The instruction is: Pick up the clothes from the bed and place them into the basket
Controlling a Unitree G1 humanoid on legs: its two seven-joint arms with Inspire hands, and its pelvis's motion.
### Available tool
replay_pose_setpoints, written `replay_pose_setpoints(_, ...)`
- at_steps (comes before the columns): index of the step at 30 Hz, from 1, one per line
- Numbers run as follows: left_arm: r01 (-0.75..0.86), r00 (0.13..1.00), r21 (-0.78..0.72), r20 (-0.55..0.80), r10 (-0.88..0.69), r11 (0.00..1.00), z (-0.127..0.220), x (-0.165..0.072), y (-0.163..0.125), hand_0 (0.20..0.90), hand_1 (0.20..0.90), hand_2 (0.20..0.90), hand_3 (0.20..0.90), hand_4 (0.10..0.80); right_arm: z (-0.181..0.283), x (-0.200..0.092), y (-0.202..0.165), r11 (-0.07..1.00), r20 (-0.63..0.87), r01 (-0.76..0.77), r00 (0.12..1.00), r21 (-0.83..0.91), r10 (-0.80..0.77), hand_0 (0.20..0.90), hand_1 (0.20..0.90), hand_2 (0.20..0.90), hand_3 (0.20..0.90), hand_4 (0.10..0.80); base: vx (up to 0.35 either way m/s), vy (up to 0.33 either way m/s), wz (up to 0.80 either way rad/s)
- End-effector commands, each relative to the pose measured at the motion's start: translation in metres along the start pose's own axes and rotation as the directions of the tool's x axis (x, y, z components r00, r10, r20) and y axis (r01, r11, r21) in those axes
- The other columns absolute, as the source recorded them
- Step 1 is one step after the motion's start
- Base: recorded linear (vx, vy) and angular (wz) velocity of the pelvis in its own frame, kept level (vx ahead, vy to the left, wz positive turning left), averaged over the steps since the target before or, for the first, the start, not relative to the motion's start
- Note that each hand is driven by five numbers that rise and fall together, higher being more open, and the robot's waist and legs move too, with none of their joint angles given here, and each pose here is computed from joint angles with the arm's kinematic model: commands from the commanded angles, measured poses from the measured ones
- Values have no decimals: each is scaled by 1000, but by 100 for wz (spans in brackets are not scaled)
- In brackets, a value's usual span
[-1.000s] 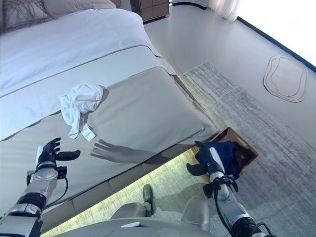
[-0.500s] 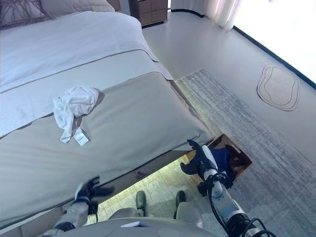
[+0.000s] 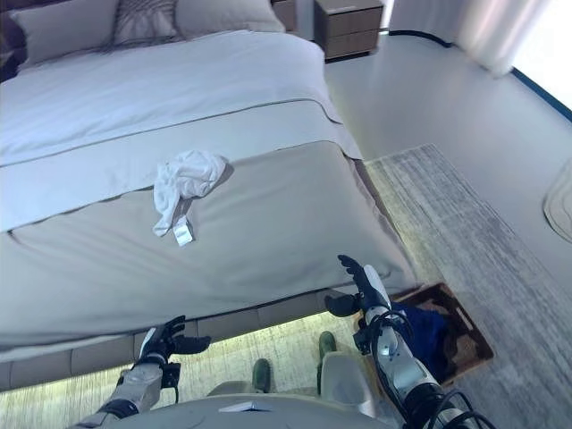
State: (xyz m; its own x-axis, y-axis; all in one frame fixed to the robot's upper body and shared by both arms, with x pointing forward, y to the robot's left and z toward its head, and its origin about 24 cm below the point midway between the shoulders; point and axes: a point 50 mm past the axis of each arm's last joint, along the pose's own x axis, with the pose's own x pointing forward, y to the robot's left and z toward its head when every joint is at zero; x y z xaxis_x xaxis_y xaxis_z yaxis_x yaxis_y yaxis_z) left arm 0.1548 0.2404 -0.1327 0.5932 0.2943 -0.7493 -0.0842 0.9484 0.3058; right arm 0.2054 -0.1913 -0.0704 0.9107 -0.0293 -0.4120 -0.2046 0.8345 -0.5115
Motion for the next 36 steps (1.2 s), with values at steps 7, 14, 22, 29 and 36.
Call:
replay_pose_setpoints(7, 226, 960, 388, 69, -273, 894, 27, -1, -44, 900, 900, 900, 900, 800, 77, 30, -41, 997, 278, 20, 960, 78, -41, 900, 900, 900, 900, 800, 4, 79, 34)
replay_pose_setpoints(14, 201, 977, 451, -28, -212, 870, 6, 2, -20, 900, 900, 900, 900, 800, 113, 48, -72, 955, 359, 125, 933, -268, -21, 900, 900, 900, 900, 800, 52, 92, 1)
replay_pose_setpoints(22, 104, 995, 374, -27, -101, 922, 9, 6, 18, 900, 900, 900, 900, 800, 181, 71, -112, 807, 440, 378, 883, -454, -165, 900, 900, 900, 900, 800, 17, 75, 21)
replay_pose_setpoints(29, 19, 999, 312, 38, -33, 950, 39, 12, 40, 900, 900, 900, 900, 800, 258, 71, -185, 638, 554, 661, 725, -394, -409, 900, 900, 900, 900, 800, -180, -12, 49)
replay_pose_setpoints(36, 46, 995, 307, 71, -71, 951, 49, 12, 37, 900, 900, 900, 900, 800, 293, 57, -225, 511, 570, 784, 613, -353, -548, 900, 900, 900, 900, 800, -32, -60, 47)
